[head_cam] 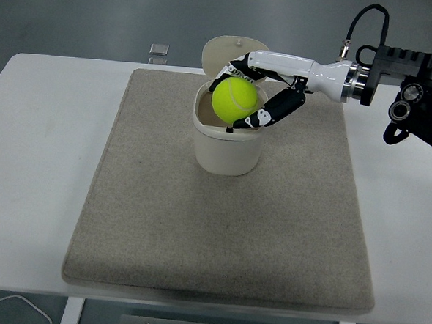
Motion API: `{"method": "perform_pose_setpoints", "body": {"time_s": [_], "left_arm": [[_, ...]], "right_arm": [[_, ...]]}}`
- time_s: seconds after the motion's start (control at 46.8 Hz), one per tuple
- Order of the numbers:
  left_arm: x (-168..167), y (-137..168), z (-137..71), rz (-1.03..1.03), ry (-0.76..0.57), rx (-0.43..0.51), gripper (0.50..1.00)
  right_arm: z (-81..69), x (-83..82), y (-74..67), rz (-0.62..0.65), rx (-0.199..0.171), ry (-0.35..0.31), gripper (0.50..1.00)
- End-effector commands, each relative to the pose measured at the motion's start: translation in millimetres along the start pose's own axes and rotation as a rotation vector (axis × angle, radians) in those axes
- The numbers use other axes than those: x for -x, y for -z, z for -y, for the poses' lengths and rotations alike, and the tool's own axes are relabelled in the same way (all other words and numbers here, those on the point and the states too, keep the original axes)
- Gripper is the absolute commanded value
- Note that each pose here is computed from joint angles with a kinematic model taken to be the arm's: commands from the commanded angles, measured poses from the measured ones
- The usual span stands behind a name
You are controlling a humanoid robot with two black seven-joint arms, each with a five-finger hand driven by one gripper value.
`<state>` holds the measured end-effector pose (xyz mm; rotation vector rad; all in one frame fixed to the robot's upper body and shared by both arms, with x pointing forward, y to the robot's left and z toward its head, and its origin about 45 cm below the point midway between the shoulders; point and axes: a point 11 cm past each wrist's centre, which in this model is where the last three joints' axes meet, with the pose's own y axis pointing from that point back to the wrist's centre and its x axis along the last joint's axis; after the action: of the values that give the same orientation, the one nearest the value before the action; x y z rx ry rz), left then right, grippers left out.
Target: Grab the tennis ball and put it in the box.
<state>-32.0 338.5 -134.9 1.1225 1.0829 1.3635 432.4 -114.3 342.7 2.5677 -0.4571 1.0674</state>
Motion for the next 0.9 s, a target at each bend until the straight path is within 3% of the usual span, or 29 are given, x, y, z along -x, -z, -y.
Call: {"method": "perform_pose_setpoints", "body": {"time_s": [0.0,0.299,0.684,0.876], "left_arm": [[0.0,-0.1,0.0,-0.001,0.0,0.0,0.992],[0.1,-0.1,0.0,-0.001,0.001,0.0,0.992],[0.0,-0.1,0.0,0.001,0.0,0.0,0.992],[0.0,-0.1,0.0,-0.001,0.0,0.0,0.992]], "right_arm": [[0.0,0.2,-1.4,-0.004,0.01,0.0,0.5],[-0.6,-2.4,-7.3,-0.016,0.059,-0.017,0.5],[-0.9,-3.8,-7.1,-0.02,0.064,-0.016,0.613],[-1.8,-4.3,-10.3,-0.018,0.073,-0.019,0.717]]}}
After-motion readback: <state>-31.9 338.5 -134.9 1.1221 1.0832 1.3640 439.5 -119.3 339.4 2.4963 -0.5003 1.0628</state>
